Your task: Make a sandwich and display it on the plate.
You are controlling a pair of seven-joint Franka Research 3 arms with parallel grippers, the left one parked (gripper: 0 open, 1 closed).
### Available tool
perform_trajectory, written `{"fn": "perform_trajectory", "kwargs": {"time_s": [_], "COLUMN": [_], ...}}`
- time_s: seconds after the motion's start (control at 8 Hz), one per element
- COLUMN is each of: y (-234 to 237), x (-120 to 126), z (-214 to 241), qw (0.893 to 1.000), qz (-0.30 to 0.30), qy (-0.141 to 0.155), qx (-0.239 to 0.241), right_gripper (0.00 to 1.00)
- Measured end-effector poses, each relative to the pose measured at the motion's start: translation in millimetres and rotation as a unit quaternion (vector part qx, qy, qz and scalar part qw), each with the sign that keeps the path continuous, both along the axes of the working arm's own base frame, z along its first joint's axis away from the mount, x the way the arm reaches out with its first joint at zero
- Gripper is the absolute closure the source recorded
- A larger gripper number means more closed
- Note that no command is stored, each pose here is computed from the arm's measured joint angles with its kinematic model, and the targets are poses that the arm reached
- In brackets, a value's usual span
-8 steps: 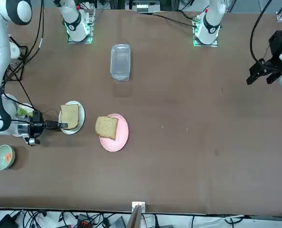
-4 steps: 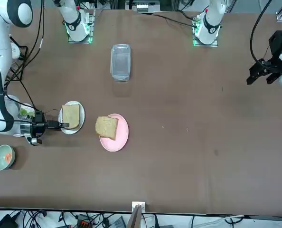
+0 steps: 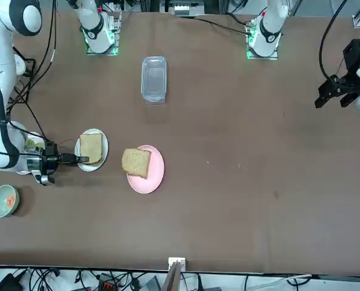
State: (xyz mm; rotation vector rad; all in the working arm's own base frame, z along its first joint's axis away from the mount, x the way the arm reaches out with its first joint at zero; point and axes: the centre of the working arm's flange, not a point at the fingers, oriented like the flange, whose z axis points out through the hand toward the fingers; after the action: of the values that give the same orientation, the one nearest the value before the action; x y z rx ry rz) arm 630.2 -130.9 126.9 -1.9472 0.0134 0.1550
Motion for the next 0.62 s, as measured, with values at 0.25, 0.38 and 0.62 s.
{"fn": "perform_trajectory", "kwargs": {"time_s": [0.25, 0.38, 0.62], "y": [-0.2, -0.6, -3.0], "x": [-0.4, 0.5, 3.3], "z": [-1.6, -0.7, 2.8], "qw": [1.000, 1.000, 1.000], "qz": [0.000, 0.000, 0.002], "qy": [0.000, -0.002, -0.014], "qx": [0.000, 0.000, -0.001], "right_gripper": [0.75, 0.57, 0.21]}}
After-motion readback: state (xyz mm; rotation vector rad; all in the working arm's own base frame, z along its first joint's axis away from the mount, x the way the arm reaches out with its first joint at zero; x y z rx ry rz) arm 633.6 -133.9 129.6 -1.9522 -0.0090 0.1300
